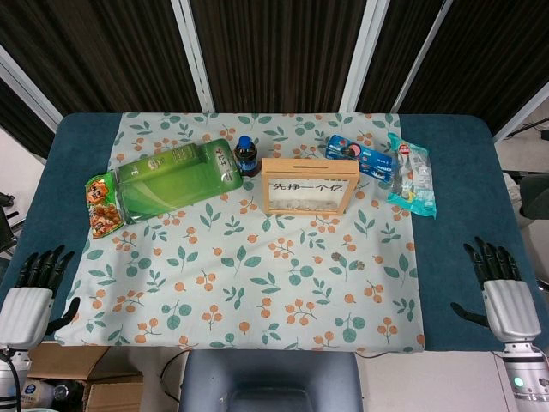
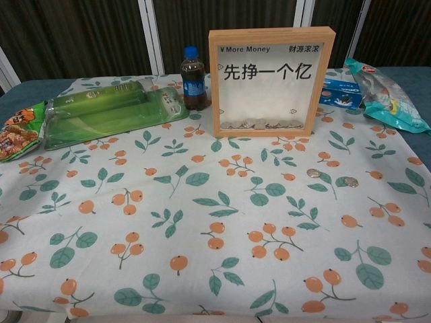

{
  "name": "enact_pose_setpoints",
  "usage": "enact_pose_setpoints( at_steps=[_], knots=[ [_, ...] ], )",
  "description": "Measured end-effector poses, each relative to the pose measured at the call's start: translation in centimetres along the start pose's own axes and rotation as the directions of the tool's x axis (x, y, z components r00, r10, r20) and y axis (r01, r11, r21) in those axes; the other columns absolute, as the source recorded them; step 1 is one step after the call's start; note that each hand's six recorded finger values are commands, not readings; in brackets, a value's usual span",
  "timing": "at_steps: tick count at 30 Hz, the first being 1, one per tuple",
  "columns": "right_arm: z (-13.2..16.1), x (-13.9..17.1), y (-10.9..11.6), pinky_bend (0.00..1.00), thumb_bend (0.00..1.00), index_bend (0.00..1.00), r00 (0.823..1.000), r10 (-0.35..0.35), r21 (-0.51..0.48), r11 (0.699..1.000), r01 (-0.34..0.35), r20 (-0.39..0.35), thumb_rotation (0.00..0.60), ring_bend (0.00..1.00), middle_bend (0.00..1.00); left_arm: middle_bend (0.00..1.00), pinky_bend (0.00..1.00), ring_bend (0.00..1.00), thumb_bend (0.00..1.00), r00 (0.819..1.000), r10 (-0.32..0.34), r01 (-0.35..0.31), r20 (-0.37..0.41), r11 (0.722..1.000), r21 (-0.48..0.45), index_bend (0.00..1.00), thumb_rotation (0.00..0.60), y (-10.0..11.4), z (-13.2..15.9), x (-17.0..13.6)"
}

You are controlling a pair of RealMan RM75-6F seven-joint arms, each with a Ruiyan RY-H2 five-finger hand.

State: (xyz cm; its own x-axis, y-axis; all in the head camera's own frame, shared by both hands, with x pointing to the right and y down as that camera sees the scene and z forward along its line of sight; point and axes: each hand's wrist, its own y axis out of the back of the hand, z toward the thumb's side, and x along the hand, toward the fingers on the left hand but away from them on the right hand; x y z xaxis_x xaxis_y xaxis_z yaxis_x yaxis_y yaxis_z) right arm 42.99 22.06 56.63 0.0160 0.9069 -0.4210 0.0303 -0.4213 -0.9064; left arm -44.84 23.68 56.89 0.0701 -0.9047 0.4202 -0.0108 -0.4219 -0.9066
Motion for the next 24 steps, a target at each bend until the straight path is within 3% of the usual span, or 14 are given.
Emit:
enact_pose_setpoints(
  at_steps=[17, 24],
  knots=[
    [0.6, -0.4, -0.2, 0.0, 0.25, 0.0, 1.0, 0.01, 0.017, 1.0, -0.01, -0.02, 0.6, 0.0, 0.0, 0.0, 0.0, 0.0, 0.33, 1.0, -0.017, 0.017, -0.002, 1.0, -0.002, 0.0, 0.564, -0.3, -0.1, 0.2],
    [2.5, -1.9, 0.2, 0.0, 0.25, 0.0, 0.997, 0.008, 0.055, 0.999, -0.004, -0.078, 0.6, 0.0, 0.0, 0.0, 0.0, 0.0, 0.33, 1.0, -0.02, 0.02, 0.002, 1.0, -0.004, 0.0, 0.563, -0.4, -0.1, 0.4]
  ],
)
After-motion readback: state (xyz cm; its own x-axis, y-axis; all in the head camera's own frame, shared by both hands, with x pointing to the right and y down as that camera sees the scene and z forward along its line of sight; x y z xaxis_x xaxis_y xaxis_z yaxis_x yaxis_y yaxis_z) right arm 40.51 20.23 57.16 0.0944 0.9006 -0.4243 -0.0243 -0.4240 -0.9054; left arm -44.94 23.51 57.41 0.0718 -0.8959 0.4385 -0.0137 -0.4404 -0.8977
